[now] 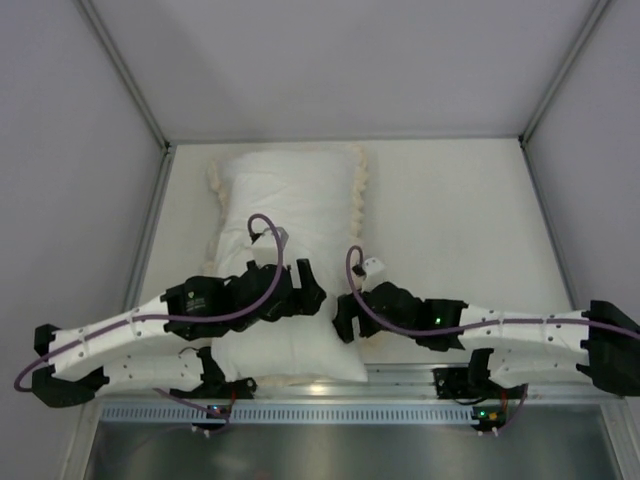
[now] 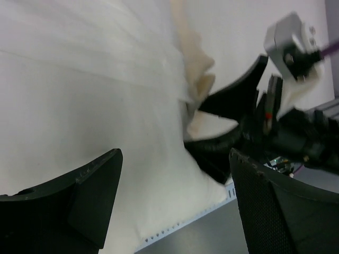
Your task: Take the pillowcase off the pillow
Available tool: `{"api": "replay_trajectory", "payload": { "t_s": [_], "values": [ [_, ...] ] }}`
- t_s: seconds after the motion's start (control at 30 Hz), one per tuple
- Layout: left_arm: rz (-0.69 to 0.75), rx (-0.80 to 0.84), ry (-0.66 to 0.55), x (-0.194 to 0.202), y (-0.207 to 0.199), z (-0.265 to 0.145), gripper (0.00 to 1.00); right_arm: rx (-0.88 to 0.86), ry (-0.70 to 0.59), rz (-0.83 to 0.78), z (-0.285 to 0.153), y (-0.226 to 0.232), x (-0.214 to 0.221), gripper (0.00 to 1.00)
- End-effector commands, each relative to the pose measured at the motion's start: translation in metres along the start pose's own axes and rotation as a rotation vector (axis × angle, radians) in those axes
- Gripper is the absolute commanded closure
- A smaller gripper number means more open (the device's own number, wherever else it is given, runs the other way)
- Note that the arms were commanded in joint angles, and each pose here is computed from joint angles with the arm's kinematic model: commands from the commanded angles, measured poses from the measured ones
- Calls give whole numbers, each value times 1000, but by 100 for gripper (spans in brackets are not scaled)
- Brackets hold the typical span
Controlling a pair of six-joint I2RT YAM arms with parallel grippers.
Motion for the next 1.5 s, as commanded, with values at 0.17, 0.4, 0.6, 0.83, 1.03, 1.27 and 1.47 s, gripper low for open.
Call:
{"api": "replay_trajectory", "payload": {
  "t_s": [0.17,0.4,0.6,0.83,1.03,1.27,1.47],
  "values": [
    [-50,-106,-136,-21,28,-32,13,-407,-143,-20,-34,64,-15,20],
    [-5,-135,-70,-16,26,-31,14,-69,-207,107,-64,6,-23,15],
    [-3,-163,-60,-10,30,-24,13,-10,-219,156,-60,-27,-8,12],
    [-10,-245,-38,6,42,-6,13,-59,-222,152,-26,-53,-29,12],
    [-50,-297,-78,14,55,7,14,-506,-271,145,-7,-34,-40,17],
    [-54,-281,-96,22,60,24,14,-765,-259,205,8,-20,-36,63],
    [-54,-327,29,21,80,71,20,-552,-279,261,4,-31,-22,100]
  ]
}}
Point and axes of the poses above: each gripper's point midway between its finger pads, its own z axis out along the fingers, its own y axis along the line the jaws close on, x = y × z, the point moved 9 cm from there along -z, back along the fingers, and after that the axes turned 9 degrees about -z, right-handed, at the moved point
